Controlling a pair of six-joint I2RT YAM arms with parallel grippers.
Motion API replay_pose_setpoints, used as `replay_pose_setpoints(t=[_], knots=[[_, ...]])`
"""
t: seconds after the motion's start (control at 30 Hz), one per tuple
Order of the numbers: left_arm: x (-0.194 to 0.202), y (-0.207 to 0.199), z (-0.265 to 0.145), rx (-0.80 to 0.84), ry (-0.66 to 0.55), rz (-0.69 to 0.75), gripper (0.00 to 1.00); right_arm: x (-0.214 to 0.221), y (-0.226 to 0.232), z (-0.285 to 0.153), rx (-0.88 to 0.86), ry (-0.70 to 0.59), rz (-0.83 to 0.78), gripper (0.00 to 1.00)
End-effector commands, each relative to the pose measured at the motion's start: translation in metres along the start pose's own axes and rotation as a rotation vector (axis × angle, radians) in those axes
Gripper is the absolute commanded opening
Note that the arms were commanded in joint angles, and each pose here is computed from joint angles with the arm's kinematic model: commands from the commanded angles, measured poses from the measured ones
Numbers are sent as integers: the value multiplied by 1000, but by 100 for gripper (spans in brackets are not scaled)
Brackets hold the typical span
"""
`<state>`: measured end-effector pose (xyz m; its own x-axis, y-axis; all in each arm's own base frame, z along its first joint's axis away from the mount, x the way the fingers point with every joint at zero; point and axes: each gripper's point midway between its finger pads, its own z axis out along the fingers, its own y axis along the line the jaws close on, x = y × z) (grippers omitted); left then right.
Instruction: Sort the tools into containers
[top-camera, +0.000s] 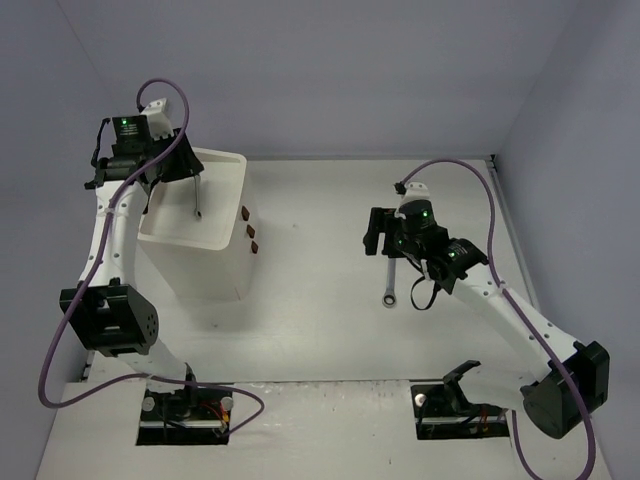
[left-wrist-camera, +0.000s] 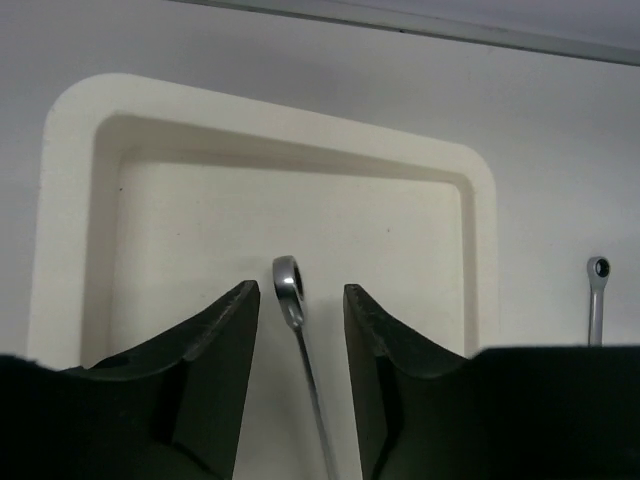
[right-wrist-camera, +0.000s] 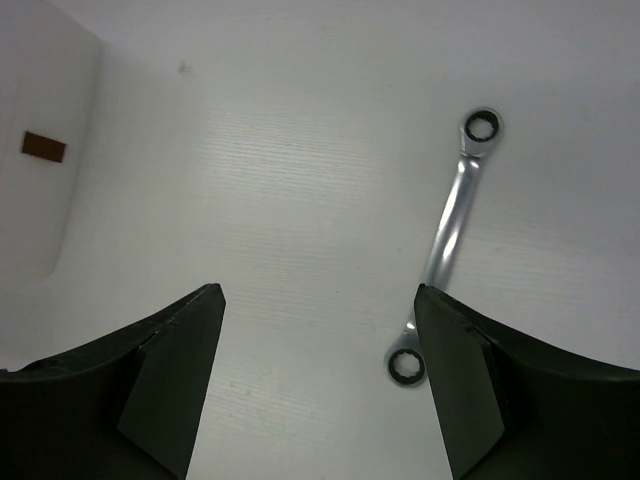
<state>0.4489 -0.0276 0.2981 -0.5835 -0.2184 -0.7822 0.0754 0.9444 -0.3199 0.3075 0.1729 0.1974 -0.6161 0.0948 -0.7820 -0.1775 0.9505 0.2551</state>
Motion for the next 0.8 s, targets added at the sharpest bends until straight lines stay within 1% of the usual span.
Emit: replay_pose_setpoints(t=[0.0, 0.07, 0.1, 0.17, 0.23, 0.33, 0.47, 0.57, 0.63, 0.67, 0.77], knots=[[-29, -3, -21, -16, -92, 90, 47, 7, -30, 6, 145, 7, 54, 74], [-30, 2, -23, -43, -96, 103, 53, 18, -36, 11, 180, 45, 60, 74], [-33, 4, -26, -58, -106, 113, 60, 25, -42, 15, 212, 69, 72, 75], [-39, 3, -35, -75, -128, 128, 69, 32, -49, 19, 249, 95, 77, 75], [-44, 3, -44, -94, -147, 136, 73, 38, -56, 23, 287, 113, 75, 74], [-55, -5, -69, -107, -207, 136, 74, 46, -70, 31, 355, 148, 76, 71], [-62, -24, -109, -100, -295, 94, 75, 59, -74, 47, 380, 216, 68, 67], [-42, -37, -117, -76, -287, 26, 75, 65, -75, 62, 398, 257, 66, 65], [-21, -66, -115, -20, -252, 58, 75, 76, -82, 75, 431, 301, 72, 63], [-17, -72, -120, -15, -258, 69, 75, 78, -85, 79, 441, 310, 79, 63], [7, -97, -124, 46, -228, 104, 75, 83, -94, 95, 463, 350, 95, 60]])
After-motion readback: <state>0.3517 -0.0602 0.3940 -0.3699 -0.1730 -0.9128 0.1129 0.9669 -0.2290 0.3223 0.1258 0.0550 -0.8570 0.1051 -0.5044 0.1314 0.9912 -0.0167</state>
